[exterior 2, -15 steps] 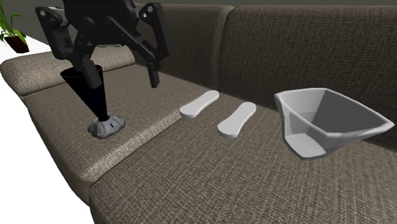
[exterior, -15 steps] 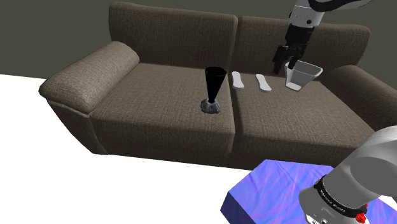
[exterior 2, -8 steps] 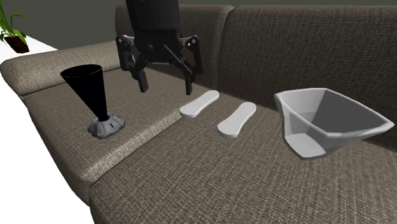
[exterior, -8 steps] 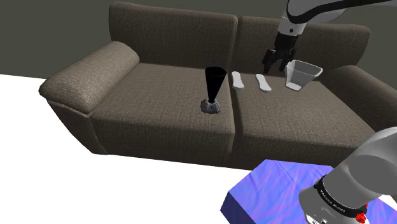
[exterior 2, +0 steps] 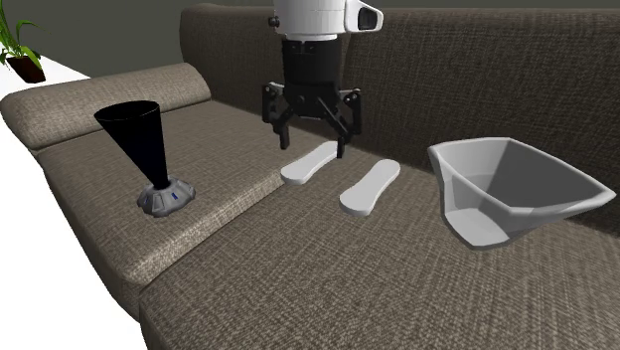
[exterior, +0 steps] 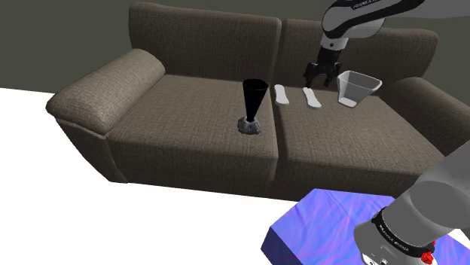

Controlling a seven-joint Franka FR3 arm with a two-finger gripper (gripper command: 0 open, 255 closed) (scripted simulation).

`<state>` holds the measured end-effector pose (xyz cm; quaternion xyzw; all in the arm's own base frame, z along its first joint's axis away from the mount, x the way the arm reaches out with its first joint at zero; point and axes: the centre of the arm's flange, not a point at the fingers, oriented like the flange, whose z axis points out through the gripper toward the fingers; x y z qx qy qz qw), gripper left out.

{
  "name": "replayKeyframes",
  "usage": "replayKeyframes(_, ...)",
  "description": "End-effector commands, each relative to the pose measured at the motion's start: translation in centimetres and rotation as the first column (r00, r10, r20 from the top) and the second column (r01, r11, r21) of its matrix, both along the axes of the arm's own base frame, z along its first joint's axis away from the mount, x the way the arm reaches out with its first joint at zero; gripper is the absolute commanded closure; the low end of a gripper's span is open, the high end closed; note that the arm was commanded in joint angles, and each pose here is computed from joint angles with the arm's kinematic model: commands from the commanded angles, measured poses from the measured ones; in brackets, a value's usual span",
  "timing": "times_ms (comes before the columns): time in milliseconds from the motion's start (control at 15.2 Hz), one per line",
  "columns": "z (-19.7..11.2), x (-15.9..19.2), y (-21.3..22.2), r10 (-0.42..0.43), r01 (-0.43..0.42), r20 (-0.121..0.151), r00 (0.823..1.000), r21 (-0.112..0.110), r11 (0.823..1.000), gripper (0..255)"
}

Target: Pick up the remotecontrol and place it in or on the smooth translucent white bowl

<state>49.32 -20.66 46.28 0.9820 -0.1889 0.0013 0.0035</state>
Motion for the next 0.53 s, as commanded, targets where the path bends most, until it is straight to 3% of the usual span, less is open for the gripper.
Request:
replayKeyframes(0, -1.3, 1.6, -2.2, -0.039, 0.039, 0.001, 0.999, 0.002, 0.999, 0)
replayKeyframes(462, -5.7, 5.7, -9.4, -0.172, 0.172, 0.004, 0.985, 0.013, 0.985, 0)
